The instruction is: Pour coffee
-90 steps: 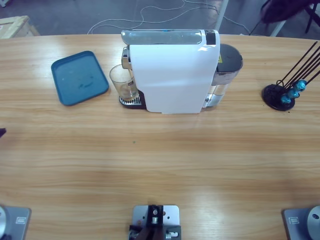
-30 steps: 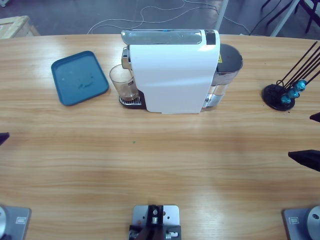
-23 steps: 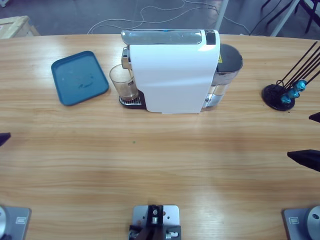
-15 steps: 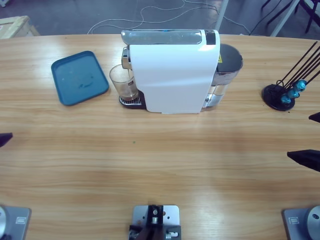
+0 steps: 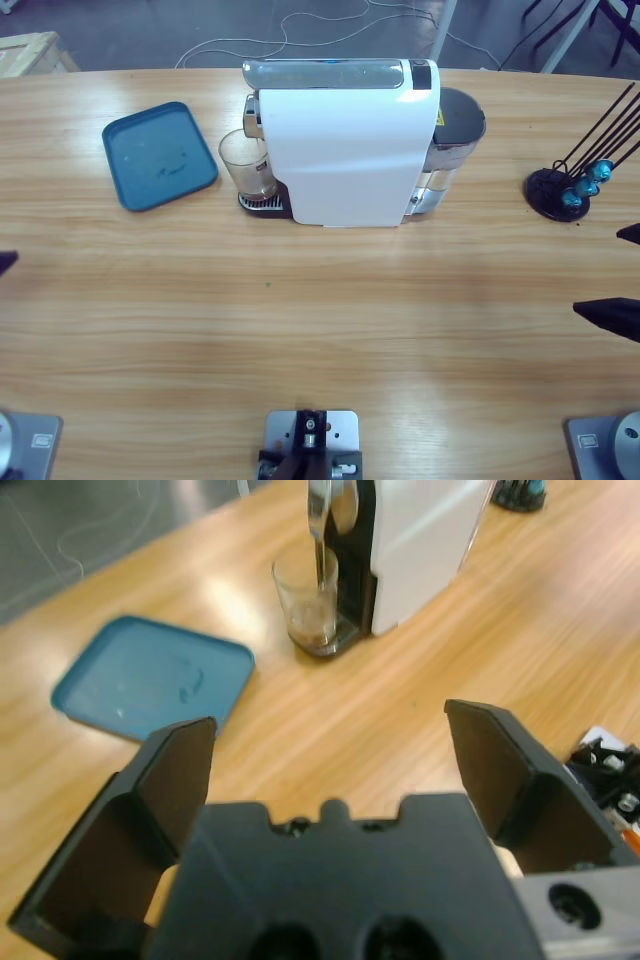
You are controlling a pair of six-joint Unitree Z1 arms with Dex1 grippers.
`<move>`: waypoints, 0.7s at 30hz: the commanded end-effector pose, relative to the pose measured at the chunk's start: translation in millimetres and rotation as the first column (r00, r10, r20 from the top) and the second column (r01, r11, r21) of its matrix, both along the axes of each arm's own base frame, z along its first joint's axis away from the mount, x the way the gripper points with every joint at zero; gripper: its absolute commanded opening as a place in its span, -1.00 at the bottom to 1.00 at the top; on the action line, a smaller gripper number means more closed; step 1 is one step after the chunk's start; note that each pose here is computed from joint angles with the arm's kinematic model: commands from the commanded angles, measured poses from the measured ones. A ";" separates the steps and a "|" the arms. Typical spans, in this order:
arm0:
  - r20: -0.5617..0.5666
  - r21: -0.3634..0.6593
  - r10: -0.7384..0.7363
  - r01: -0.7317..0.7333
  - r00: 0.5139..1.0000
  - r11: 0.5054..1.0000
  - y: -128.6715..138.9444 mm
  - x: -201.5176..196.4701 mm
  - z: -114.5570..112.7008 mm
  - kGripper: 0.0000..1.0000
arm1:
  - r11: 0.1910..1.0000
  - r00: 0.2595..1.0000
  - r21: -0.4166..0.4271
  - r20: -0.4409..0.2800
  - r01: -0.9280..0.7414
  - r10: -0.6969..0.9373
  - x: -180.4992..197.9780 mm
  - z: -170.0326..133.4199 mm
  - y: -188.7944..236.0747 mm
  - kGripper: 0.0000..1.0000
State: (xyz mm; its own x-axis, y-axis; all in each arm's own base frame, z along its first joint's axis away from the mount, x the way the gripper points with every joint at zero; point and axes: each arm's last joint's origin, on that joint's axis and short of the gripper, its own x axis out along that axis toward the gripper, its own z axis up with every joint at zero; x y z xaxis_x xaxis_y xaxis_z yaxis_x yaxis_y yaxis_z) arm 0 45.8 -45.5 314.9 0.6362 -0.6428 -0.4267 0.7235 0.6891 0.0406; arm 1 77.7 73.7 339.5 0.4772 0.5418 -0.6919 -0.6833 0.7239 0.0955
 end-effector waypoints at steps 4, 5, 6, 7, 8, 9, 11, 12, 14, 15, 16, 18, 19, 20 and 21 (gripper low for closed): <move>0.083 0.135 -0.033 0.021 0.996 0.991 -35.3 39.6 -15.4 0.99 | 0.996 0.996 -0.073 0.074 0.050 -0.045 19.1 -31.9 10.6 1.00; 0.080 0.140 -0.028 0.016 0.996 0.990 -37.6 42.4 -17.5 1.00 | 0.996 0.995 -0.071 0.088 0.060 -0.054 19.2 -32.0 9.9 1.00; 0.074 0.153 -0.013 0.001 0.997 0.988 -40.8 46.9 -20.2 1.00 | 0.995 0.993 -0.075 0.100 0.071 -0.064 20.2 -32.4 9.7 1.00; 0.063 0.162 -0.007 -0.003 0.998 0.987 -44.3 50.9 -23.2 1.00 | 0.993 0.991 -0.085 0.113 0.085 -0.075 22.1 -33.3 9.8 1.00; 0.050 0.174 -0.008 -0.001 0.999 0.985 -49.0 55.7 -26.8 1.00 | 0.991 0.989 -0.090 0.121 0.096 -0.084 23.6 -34.6 10.1 1.00; 0.036 0.187 -0.008 0.001 0.999 0.982 -53.5 60.4 -30.1 1.00 | 0.991 0.988 -0.092 0.125 0.101 -0.089 24.5 -36.0 10.5 1.00; 0.010 0.203 -0.006 0.004 1.000 0.979 -64.0 71.3 -37.2 1.00 | 0.991 0.988 -0.090 0.127 0.102 -0.090 24.4 -39.3 10.3 1.00; -0.002 0.210 -0.002 0.003 1.000 0.978 -69.6 77.2 -41.0 1.00 | 0.991 0.988 -0.088 0.129 0.102 -0.090 24.0 -39.9 10.0 1.00; -0.016 0.218 0.008 -0.004 1.000 0.976 -80.3 88.7 -47.8 1.00 | 0.991 0.988 -0.085 0.130 0.101 -0.089 23.9 -41.1 10.0 1.00; -0.020 0.224 0.009 -0.005 1.000 0.975 -84.0 92.7 -50.3 0.99 | 0.991 0.988 -0.086 0.128 0.100 -0.088 24.2 -41.7 10.3 1.00; -0.023 0.229 0.012 -0.007 1.000 0.973 -86.8 95.8 -52.3 0.98 | 0.991 0.988 -0.088 0.127 0.100 -0.088 24.7 -42.1 10.7 1.00; -0.020 0.248 0.036 -0.030 0.999 0.968 -91.0 102.2 -57.8 0.97 | 0.991 0.988 -0.089 0.128 0.097 -0.085 24.7 -42.7 10.8 1.00; -0.022 0.256 0.050 -0.042 0.999 0.966 -93.5 105.7 -60.9 0.96 | 0.991 0.988 -0.091 0.127 0.096 -0.084 24.8 -43.1 10.9 1.00; -0.026 0.258 0.064 -0.056 0.998 0.965 -95.5 108.6 -63.4 0.96 | 0.991 0.988 -0.093 0.127 0.095 -0.083 24.8 -43.4 10.9 1.00; -0.033 0.253 0.071 -0.060 0.997 0.966 -96.9 110.0 -65.1 0.97 | 0.991 0.989 -0.094 0.126 0.095 -0.082 24.9 -43.8 11.1 1.00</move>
